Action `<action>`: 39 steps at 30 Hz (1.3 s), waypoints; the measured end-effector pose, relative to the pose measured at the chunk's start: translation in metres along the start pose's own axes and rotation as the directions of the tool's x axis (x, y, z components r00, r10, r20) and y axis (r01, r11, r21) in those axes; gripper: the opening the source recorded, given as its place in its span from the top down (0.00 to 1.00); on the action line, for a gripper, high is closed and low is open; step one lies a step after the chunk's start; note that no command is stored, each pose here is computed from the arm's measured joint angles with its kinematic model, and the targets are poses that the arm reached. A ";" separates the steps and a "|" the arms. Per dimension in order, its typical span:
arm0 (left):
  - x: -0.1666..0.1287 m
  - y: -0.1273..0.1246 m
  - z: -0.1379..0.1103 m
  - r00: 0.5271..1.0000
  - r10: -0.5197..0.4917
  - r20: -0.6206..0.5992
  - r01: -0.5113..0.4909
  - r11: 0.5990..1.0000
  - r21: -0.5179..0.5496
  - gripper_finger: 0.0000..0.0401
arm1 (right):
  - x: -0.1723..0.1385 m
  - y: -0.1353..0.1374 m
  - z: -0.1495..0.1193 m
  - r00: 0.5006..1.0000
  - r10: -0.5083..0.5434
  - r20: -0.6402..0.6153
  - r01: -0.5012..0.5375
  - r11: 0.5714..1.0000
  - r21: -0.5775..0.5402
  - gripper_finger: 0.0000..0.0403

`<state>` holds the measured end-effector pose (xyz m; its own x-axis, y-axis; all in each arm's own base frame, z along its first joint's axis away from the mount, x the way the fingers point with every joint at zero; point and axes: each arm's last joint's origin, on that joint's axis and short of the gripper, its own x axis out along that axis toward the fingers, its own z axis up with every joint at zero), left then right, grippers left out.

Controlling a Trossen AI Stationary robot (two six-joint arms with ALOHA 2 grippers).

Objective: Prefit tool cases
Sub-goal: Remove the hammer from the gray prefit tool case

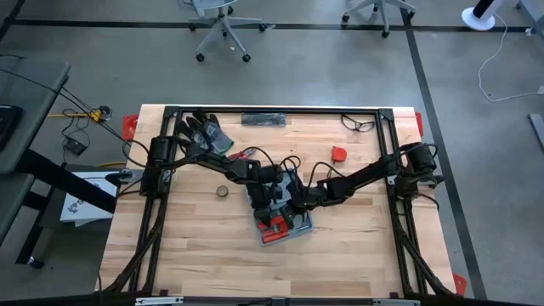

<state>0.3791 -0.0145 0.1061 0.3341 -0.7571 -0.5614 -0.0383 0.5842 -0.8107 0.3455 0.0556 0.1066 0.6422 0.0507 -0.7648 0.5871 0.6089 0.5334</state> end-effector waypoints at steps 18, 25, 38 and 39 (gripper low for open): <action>0.002 -0.003 0.003 0.999 -0.050 0.003 0.050 0.999 -0.007 0.63 | -0.030 0.020 0.012 0.983 0.053 0.177 -0.020 0.982 -0.186 1.00; 0.002 -0.004 0.004 0.998 -0.055 0.017 0.055 0.998 -0.008 0.63 | -0.051 0.034 0.006 0.981 0.103 0.166 -0.063 0.971 -0.232 1.00; 0.001 -0.004 0.005 0.999 -0.044 0.028 0.044 0.999 -0.003 0.63 | -0.050 0.047 -0.052 0.997 0.077 -0.013 -0.077 0.966 -0.248 1.00; 0.001 -0.004 0.005 0.999 -0.042 0.031 0.042 0.999 -0.004 0.63 | -0.048 0.045 -0.054 0.997 0.069 -0.017 -0.071 0.969 -0.236 1.00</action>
<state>0.3847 -0.0164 0.1095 0.3644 -0.7713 -0.5218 -0.0282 0.5509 -0.8341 0.3151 0.1233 0.1481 0.6728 0.1056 -0.7322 0.4071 0.7736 0.4857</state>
